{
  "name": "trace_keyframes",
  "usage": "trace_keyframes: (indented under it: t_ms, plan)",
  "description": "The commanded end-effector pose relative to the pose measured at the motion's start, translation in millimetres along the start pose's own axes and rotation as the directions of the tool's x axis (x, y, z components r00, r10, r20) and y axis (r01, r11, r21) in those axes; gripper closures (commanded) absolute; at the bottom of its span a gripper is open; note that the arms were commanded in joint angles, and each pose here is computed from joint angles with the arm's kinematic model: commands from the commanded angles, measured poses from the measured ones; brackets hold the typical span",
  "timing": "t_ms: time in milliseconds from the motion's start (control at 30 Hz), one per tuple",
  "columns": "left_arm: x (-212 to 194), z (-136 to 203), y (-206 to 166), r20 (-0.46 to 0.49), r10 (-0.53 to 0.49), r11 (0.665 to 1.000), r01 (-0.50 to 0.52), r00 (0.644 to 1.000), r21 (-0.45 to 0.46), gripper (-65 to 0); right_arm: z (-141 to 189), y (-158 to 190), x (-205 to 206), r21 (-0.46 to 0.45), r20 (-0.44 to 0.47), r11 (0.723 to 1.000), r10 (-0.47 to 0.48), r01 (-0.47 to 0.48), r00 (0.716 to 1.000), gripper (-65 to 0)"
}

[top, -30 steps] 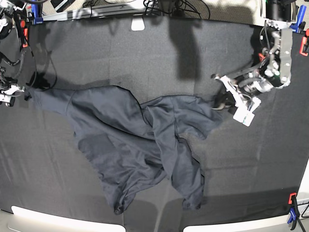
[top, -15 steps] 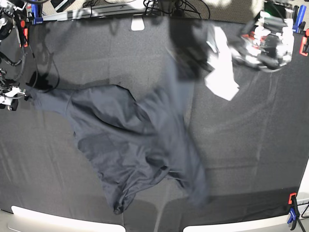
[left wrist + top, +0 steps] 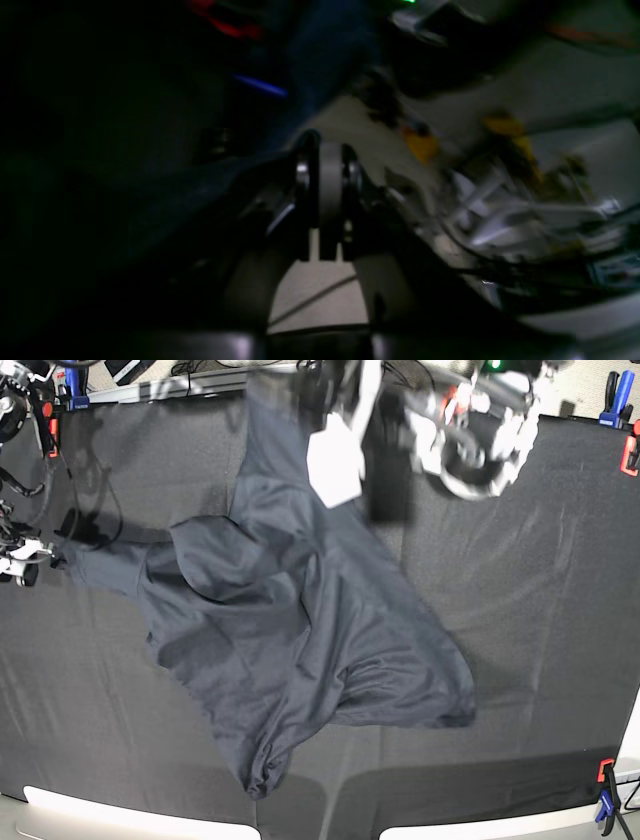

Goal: Layout the t-shirt on the table in an organized manner, then fold the t-shirt properly
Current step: 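Lift the sleeve with the left gripper and pull it across the shirt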

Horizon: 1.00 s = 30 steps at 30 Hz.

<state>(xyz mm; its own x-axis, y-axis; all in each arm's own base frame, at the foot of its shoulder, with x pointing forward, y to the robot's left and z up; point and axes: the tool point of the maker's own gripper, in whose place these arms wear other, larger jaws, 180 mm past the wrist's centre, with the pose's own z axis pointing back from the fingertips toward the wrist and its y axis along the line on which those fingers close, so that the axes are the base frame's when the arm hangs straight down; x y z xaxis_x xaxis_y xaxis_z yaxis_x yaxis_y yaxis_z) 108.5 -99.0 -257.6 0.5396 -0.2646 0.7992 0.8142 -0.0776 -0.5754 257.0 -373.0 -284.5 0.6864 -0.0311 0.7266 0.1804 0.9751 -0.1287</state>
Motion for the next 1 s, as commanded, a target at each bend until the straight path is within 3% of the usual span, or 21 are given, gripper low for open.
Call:
trace_keyframes:
  t_ms: [0,100,200,267,333,367,400,500,567,633,767,867,967]
  plan:
    - [16,-1,-4,0.045,-0.038,0.999,0.039,0.998,-0.012,-3.4,5,-6,15,-0.015,0.046,1.000,0.018,-0.017,0.999,-23.8]
    - [19,0,9,0.008,-0.088,0.995,0.088,0.996,0.041,-22.2,5,-6,15,-0.015,0.046,1.000,0.017,-0.017,0.999,-23.8]
    - [29,8,32,-0.017,-0.159,0.976,0.160,0.987,0.146,-24.8,5,-6,15,-0.014,0.046,1.000,0.017,-0.016,0.999,-23.8]
    - [46,23,55,0.000,-0.220,0.941,0.212,0.975,0.264,-24.8,5,-6,15,-0.014,0.046,1.000,0.017,-0.017,0.999,-23.8]
    - [68,47,80,0.025,-0.294,0.878,0.260,0.956,0.402,-24.8,4,-6,15,-0.014,0.045,1.000,0.016,-0.016,0.999,-23.8]
    - [82,63,93,0.034,-0.339,0.830,0.282,0.940,0.481,-24.8,4,-6,15,-0.014,0.045,1.000,0.016,-0.016,0.999,-23.8]
    - [95,82,105,0.037,-0.387,0.772,0.302,0.921,0.559,-24.8,4,-6,15,-0.014,0.045,1.000,0.017,-0.016,0.999,-23.8]
    - [131,151,144,0.084,-0.458,0.568,0.219,0.885,0.793,-24.8,4,-5,14,-0.013,0.044,1.000,0.014,-0.014,0.999,-23.8]
    - [141,189,169,0.117,-0.464,0.475,0.134,0.878,0.870,-24.8,4,-5,14,-0.012,0.043,1.000,0.013,-0.012,0.999,-23.8]
    - [139,211,198,0.149,-0.423,0.444,0.061,0.894,0.894,-24.8,4,-4,13,-0.009,0.044,1.000,0.010,-0.010,0.999,-23.8]
    - [131,232,260,0.194,-0.316,0.424,-0.044,0.929,0.904,-24.8,2,0,10,0.000,0.044,1.000,-0.003,0.003,0.999,-23.8]
    - [129,260,304,0.225,-0.237,0.333,-0.138,0.945,0.933,-24.8,0,5,6,0.011,0.040,1.000,-0.019,0.019,0.999,-23.8]
    - [126,287,335,0.216,-0.189,0.239,-0.168,0.958,0.956,-24.8,0,7,4,0.016,0.035,1.000,-0.027,0.026,0.999,-23.8]
